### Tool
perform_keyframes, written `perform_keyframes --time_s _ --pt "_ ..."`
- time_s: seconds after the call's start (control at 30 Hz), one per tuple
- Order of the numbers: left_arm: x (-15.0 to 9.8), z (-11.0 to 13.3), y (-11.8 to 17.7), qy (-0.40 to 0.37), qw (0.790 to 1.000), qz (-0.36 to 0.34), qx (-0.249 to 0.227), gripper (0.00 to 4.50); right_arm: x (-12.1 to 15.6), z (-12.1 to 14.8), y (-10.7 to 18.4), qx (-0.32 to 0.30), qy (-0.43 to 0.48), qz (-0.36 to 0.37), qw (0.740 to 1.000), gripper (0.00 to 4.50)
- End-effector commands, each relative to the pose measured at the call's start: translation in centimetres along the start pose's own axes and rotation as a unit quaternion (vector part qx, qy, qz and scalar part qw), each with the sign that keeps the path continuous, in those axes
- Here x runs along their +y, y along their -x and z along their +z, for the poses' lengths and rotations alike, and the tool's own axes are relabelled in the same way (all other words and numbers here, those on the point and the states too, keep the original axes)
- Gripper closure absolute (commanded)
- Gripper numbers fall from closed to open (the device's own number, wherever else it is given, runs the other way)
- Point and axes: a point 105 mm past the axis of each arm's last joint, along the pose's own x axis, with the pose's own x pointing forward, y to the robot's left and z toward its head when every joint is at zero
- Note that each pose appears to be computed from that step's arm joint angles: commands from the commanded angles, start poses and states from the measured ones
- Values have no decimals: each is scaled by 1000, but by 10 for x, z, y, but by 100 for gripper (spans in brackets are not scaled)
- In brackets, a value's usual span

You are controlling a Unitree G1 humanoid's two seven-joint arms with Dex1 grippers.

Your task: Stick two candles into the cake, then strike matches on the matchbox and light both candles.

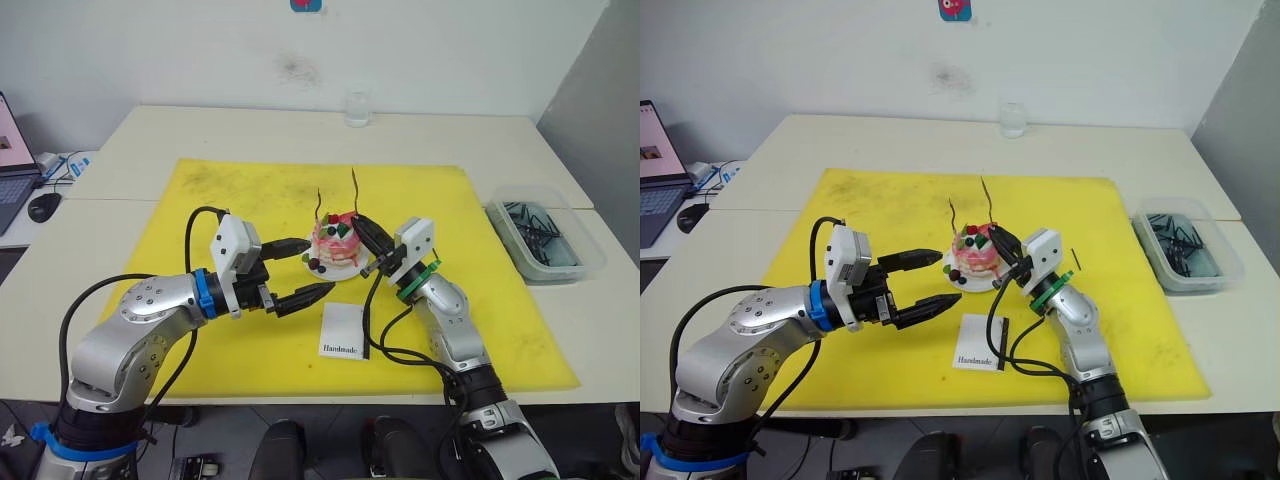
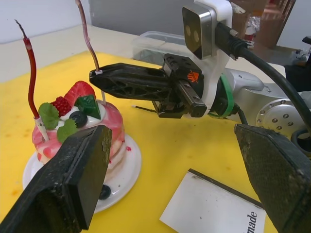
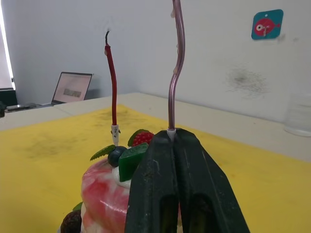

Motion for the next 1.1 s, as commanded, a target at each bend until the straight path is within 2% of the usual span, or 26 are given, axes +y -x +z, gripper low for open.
perform_keyframes --time_s 0.03,0.37,0.63,0.73,0.9,1.1 --pt "-3 8 -1 -23 1000 -9 -9 0 2 -2 1 -7 3 -6 1000 448" --pt "-5 5 -2 -28 1000 -11 -7 0 11 -23 7 20 -8 -3 1000 448" --pt "-5 4 -2 -31 999 -14 -6 0 5 -12 1 -7 -18 -16 1000 448" --pt "-6 4 -3 -32 999 -18 -4 0 4 -4 0 -18 -18 -16 1000 379" --pt "-5 4 -4 -33 999 -19 -4 0 1 6 -1 -29 4 -17 999 218" --pt "-5 -1 -5 -30 999 -18 6 0 -6 16 1 -33 24 -20 999 218"
